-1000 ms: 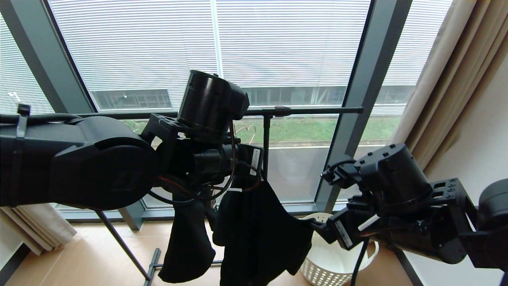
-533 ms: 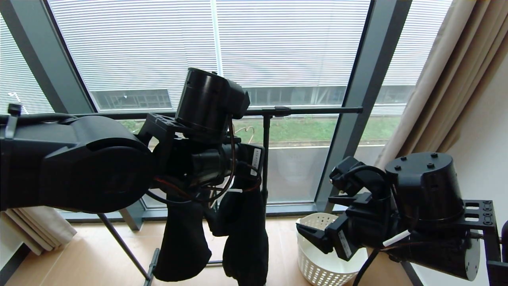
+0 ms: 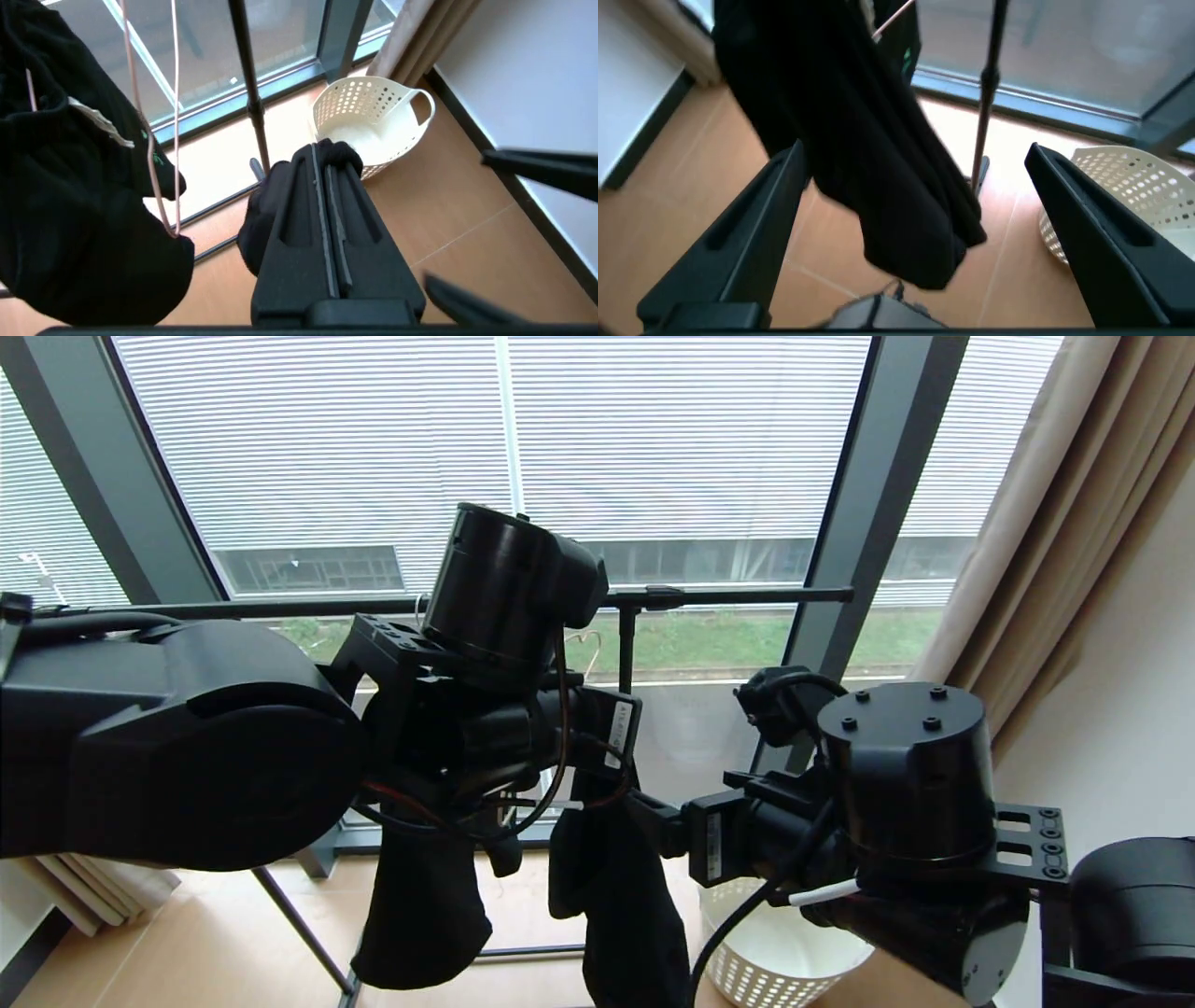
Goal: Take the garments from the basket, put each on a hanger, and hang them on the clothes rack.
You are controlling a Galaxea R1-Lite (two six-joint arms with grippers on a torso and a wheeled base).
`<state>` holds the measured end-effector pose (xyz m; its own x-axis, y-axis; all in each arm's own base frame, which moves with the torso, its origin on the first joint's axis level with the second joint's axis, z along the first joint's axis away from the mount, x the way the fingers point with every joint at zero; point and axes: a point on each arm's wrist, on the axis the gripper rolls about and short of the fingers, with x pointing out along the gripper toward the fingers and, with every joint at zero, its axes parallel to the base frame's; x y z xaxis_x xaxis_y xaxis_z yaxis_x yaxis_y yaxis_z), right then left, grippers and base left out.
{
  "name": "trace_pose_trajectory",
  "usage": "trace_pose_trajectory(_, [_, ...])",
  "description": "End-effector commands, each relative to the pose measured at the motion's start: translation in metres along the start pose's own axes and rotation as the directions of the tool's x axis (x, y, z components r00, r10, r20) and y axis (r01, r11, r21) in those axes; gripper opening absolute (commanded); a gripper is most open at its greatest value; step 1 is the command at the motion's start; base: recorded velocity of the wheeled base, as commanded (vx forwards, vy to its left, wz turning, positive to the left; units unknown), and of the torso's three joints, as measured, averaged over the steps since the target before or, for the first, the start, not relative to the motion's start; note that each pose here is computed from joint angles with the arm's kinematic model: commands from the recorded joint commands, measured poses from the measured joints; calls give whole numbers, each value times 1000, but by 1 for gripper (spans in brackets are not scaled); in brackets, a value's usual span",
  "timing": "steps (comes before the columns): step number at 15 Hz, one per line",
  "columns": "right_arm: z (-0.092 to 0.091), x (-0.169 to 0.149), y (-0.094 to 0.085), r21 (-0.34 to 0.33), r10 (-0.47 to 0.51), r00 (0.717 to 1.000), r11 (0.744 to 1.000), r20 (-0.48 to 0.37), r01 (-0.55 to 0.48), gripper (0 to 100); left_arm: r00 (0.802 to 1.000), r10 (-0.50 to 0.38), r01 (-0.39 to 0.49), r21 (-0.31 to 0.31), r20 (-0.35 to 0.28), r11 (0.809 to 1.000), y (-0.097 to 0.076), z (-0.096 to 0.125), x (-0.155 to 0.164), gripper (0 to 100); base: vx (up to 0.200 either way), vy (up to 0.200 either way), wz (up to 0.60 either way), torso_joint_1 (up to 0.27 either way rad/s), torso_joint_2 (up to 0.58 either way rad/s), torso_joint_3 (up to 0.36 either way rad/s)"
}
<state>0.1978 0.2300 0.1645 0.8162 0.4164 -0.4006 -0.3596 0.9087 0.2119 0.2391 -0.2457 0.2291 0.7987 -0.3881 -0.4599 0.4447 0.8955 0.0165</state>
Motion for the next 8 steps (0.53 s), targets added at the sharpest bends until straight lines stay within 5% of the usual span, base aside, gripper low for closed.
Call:
trace_pose_trajectory(1, [-3, 14, 9, 12, -7, 1000, 1000, -8, 7, 100, 1000, 5, -5, 12, 1, 1000, -5, -1, 0, 0, 0, 0, 0, 0, 0, 0])
trace_pose_trajectory(8, [-3, 32, 14, 27, -51, 999, 998, 2, 51, 100, 1000, 8, -8, 18, -3, 1000, -5, -2, 0, 0, 0, 0, 0, 0, 0, 0])
